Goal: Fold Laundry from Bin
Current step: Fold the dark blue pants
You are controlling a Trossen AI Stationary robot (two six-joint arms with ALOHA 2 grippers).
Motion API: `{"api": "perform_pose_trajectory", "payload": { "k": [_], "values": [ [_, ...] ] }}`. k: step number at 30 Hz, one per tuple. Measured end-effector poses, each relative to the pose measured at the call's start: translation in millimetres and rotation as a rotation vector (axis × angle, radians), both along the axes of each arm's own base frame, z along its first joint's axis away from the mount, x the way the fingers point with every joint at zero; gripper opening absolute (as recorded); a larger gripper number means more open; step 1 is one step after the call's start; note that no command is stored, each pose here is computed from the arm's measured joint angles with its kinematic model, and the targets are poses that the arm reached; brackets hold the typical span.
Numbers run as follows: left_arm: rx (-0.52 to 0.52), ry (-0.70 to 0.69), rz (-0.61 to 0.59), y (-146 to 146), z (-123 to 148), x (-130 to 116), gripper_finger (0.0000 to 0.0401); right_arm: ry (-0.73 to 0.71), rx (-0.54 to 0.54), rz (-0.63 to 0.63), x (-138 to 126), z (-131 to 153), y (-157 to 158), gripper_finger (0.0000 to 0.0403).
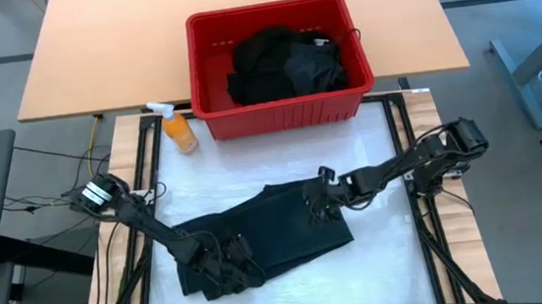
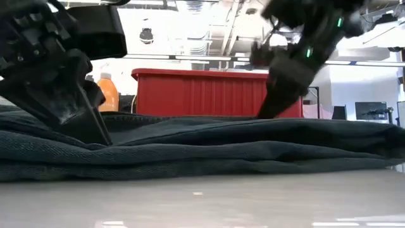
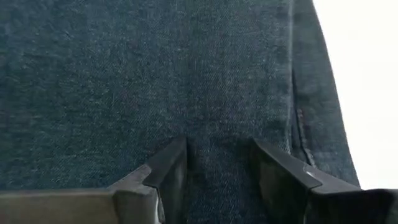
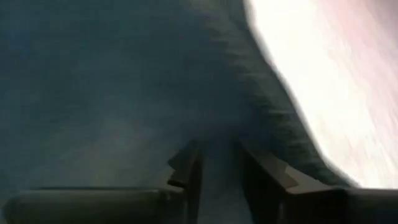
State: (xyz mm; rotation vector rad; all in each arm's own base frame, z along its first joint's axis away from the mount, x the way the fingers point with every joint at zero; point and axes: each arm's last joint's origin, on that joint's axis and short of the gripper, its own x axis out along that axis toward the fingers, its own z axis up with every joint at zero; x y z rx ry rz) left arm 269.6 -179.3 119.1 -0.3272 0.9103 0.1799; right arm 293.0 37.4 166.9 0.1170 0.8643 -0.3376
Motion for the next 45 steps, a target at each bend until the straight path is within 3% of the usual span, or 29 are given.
{"api": "perform_pose_trajectory", "payload": {
  "k": [4, 11, 16, 22, 27, 30, 33, 38, 42, 45],
  "values": [
    [0.0, 0.008, -0.003, -5.0, -3.6, -3.0, 0.0165, -0.002, 0.051, -0.119, -14.7, -25.5, -25.2, 0.0088],
    [0.012, 0.042, 0.008, -5.9, -3.1, -9.5, 0.0164, -0.042, 0.145, -0.163, -28.3, -44.1, -38.8, 0.007],
    [0.041, 0.086, 0.015, -2.9, -3.2, -14.1, 0.0164, -0.041, 0.13, -0.173, -34.8, -35.0, -43.7, 0.0069],
    [0.087, 0.144, 0.036, 5.1, 7.0, -25.8, 0.0164, -0.095, -0.004, -0.277, -56.7, -1.9, -50.3, 0.0069],
    [0.129, 0.094, 0.051, 9.6, 19.7, -28.8, 0.0164, -0.303, 0.116, -0.09, -61.6, 34.5, -18.5, 0.0069],
    [0.162, 0.063, 0.06, 11.2, 22.1, -27.8, 0.0164, -0.369, 0.183, 0.045, -63.0, 34.9, 12.0, 0.0069],
    [0.171, 0.031, 0.053, 12.3, 23.5, -23.6, 0.0164, -0.414, 0.232, 0.102, -63.5, 26.4, 39.5, 0.0069],
    [0.156, -0.041, -0.045, 10.7, 34.3, -11.4, 0.0164, -0.365, 0.201, 0.077, -64.6, -4.3, 73.3, 0.0069],
    [0.136, -0.073, -0.136, 10.0, 57.0, -1.5, 0.0164, -0.283, 0.207, 0.013, -62.4, -31.3, 80.0, 0.0069],
    [0.186, -0.165, -0.148, 12.6, 77.9, 4.4, 0.0164, -0.247, 0.256, -0.04, -61.2, -46.0, 83.8, 0.0069]
  ]
}}
